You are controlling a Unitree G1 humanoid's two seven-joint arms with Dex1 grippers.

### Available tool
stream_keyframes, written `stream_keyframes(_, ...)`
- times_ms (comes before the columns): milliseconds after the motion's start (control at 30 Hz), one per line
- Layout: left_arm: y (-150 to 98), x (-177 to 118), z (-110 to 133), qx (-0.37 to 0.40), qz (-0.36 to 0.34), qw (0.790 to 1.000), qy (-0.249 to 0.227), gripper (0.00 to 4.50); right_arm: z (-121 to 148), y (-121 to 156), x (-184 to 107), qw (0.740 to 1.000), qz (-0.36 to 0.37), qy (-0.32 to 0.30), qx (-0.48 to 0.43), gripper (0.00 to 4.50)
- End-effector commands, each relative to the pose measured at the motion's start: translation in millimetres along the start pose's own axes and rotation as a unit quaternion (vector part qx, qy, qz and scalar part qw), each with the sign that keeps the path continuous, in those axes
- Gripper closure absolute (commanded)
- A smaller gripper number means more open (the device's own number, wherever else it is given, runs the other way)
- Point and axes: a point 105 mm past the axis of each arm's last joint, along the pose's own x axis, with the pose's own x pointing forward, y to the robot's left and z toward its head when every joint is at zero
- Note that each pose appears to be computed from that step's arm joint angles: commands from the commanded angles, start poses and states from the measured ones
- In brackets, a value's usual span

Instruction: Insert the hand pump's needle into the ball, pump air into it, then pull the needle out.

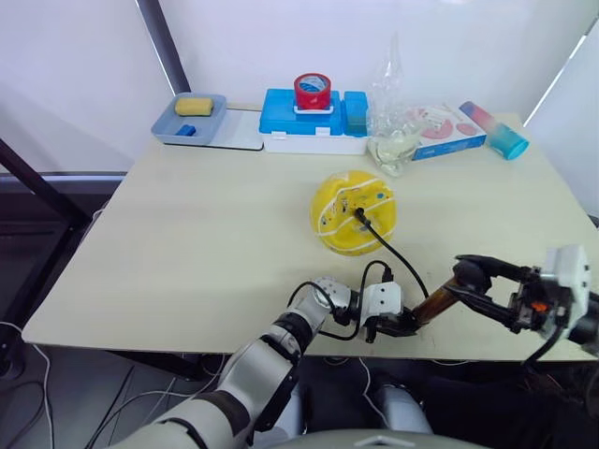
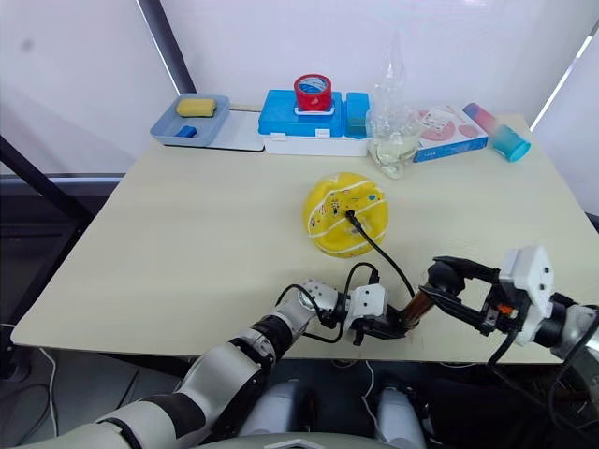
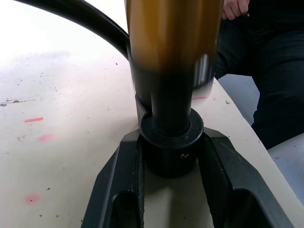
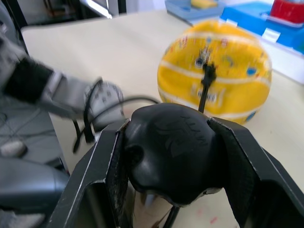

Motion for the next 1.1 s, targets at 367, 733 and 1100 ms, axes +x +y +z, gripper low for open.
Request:
stream_keyframes(367, -2.2, 2.2, -13.1, -0.026, -0.003, 0.999, 0.04, 3.4, 83.4, -12.8, -23.1, 0.999, -0.015, -0.036, -0.037, 2.42)
stream_keyframes(733, -7.6, 3.6, -13.7, -0.025, -0.035, 0.998, 0.053, 3.4, -10.0, 4.1, -3.9, 0.999, 0.007, 0.039, 0.032, 2.42)
stream_keyframes(1100, -10.0, 4.2, -11.2, -0.026, -0.042, 0.998, 0.041, 3.4, -73.4, 13.7, 11.3, 0.998, -0.013, 0.045, 0.043, 2.42)
